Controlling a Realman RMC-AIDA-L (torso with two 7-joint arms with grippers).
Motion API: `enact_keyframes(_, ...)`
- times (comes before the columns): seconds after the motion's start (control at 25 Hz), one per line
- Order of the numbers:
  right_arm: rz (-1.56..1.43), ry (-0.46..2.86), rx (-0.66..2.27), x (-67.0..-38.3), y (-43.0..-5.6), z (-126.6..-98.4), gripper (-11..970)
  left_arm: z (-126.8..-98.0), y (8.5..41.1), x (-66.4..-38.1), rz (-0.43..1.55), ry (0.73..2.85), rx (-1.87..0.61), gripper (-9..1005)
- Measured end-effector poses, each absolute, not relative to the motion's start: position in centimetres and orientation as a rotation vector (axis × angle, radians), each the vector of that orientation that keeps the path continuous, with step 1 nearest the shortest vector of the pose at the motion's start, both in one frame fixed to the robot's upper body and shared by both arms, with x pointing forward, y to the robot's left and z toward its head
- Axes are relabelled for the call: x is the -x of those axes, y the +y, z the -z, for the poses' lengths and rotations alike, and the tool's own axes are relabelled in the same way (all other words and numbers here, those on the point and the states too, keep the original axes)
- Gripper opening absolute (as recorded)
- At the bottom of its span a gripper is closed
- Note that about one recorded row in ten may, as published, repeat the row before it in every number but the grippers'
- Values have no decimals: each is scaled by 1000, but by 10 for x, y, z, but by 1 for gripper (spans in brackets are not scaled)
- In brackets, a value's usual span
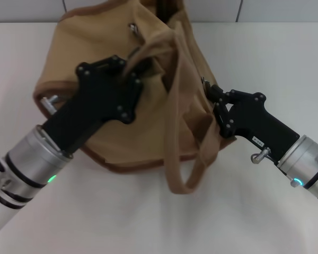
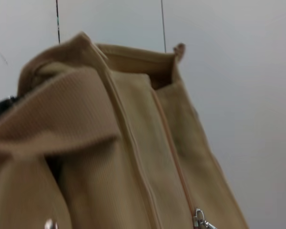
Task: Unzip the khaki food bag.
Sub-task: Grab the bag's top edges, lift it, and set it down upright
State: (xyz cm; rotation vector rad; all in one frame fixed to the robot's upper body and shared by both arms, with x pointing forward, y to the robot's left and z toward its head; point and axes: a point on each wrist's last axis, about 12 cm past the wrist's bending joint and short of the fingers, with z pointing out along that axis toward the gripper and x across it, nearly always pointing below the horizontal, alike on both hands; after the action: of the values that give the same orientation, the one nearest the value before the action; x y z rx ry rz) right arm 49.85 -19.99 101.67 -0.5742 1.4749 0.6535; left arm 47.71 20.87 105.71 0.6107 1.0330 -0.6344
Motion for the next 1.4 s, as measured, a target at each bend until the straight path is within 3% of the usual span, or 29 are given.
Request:
enact_keyframes(0.68,-635,1498,548,-490,-208,-1011,1,-1057,232,-477,565,1060,-442,70)
enact_keyframes(1.4,-521,1403,637,-500,-198,-1020,210,-1054,214,-481,648,1094,-558,70)
